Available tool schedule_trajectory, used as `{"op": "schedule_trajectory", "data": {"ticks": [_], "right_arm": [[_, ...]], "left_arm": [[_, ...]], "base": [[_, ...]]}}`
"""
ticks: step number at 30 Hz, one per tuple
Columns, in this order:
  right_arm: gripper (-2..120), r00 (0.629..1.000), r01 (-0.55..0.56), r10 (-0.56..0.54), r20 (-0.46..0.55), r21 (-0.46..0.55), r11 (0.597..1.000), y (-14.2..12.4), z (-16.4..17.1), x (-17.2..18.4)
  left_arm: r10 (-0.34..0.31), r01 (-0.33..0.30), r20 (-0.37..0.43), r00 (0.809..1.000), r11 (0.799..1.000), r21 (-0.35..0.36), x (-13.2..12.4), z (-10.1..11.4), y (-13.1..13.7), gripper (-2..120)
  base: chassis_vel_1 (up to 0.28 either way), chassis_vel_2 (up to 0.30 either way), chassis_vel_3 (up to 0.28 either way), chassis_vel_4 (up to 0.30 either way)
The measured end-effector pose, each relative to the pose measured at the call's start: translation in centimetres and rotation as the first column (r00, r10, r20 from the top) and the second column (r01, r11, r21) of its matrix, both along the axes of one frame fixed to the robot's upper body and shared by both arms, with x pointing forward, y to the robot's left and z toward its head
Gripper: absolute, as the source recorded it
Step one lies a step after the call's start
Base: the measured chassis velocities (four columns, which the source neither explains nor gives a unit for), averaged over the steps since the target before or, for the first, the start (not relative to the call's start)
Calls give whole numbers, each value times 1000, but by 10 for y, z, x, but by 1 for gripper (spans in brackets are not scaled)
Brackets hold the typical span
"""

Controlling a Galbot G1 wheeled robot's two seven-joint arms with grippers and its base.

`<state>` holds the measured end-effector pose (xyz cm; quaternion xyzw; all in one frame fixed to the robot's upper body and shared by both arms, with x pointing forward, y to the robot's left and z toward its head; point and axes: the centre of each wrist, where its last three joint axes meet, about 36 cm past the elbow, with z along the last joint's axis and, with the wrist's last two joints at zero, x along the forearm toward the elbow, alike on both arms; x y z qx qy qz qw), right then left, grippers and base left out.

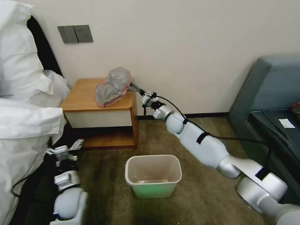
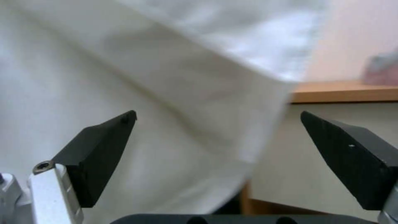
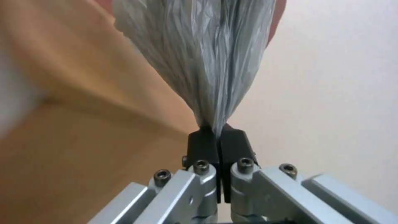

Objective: Pick up the garbage bag from the table and place it over the trash can.

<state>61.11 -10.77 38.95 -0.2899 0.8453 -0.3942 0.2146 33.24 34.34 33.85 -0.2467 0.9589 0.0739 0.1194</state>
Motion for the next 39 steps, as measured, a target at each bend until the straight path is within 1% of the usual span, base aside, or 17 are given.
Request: {"op": "schedule_trajectory", "data": {"ticks": [3,4,6,7,9,11,13,14,16,17,19,21,27,29,31,33,39], "right_arm": [[0,999,-13,13,-35,6,1000,-5,-3,-14],[0,997,-25,25,-71,5,1000,-9,-5,-27],[0,993,-36,37,-110,11,999,-17,-6,-43],[0,993,-36,37,-110,11,999,-17,-6,-43],[0,987,-47,50,-153,23,999,-25,-5,-63],[0,985,-53,57,-161,29,998,-27,-2,-69],[0,979,-77,82,-186,31,997,-34,6,-88],[0,979,-77,82,-186,31,997,-34,6,-88],[0,974,-102,105,-199,24,994,-42,10,-107],[0,974,-102,105,-199,24,994,-42,10,-107],[0,968,-122,125,-217,26,992,-48,9,-128],[0,966,-126,129,-222,26,992,-50,7,-133],[0,956,-135,138,-260,32,990,-58,-6,-157],[0,938,-155,159,-308,38,987,-66,-25,-181],[0,935,-158,162,-315,37,987,-67,-28,-185],[0,924,-179,179,-339,31,983,-73,-38,-197],[0,903,-224,209,-375,3,975,-82,-47,-215]], "left_arm": [[23,-23,-2,1000,1000,-4,-1,2,10,99],[32,-32,-6,999,999,-2,-1,3,16,99],[40,-40,-11,999,999,6,-1,3,22,99],[40,-40,-11,999,999,6,-1,3,22,99],[45,-45,-15,999,999,8,1,2,24,99],[46,-46,-17,999,999,7,3,1,23,99],[48,-48,-20,999,999,-2,8,-2,18,99],[48,-48,-20,999,999,-2,8,-2,18,99],[48,-49,-25,999,999,-7,11,-5,16,99],[48,-49,-25,999,999,-7,11,-5,16,99],[53,-53,-28,998,999,-8,13,-6,16,99],[57,-57,-29,998,998,-9,13,-5,17,99],[73,-73,-28,997,997,-12,13,-1,23,99],[79,-80,-26,997,997,-7,13,2,29,99],[80,-80,-26,996,997,-6,13,2,29,99],[81,-81,-28,996,997,-6,12,2,30,99],[78,-78,-35,996,997,-20,11,-2,24,99]], "base": [[0,0,0,0],[0,0,0,0],[0,0,0,0],[0,0,0,0],[0,0,0,0],[0,0,0,0],[0,0,0,0],[0,0,0,0],[0,0,0,0],[0,0,0,0],[0,0,0,0],[0,0,0,0],[0,0,0,0],[0,0,0,0],[0,0,0,0],[0,0,0,0],[0,0,0,0]]}}
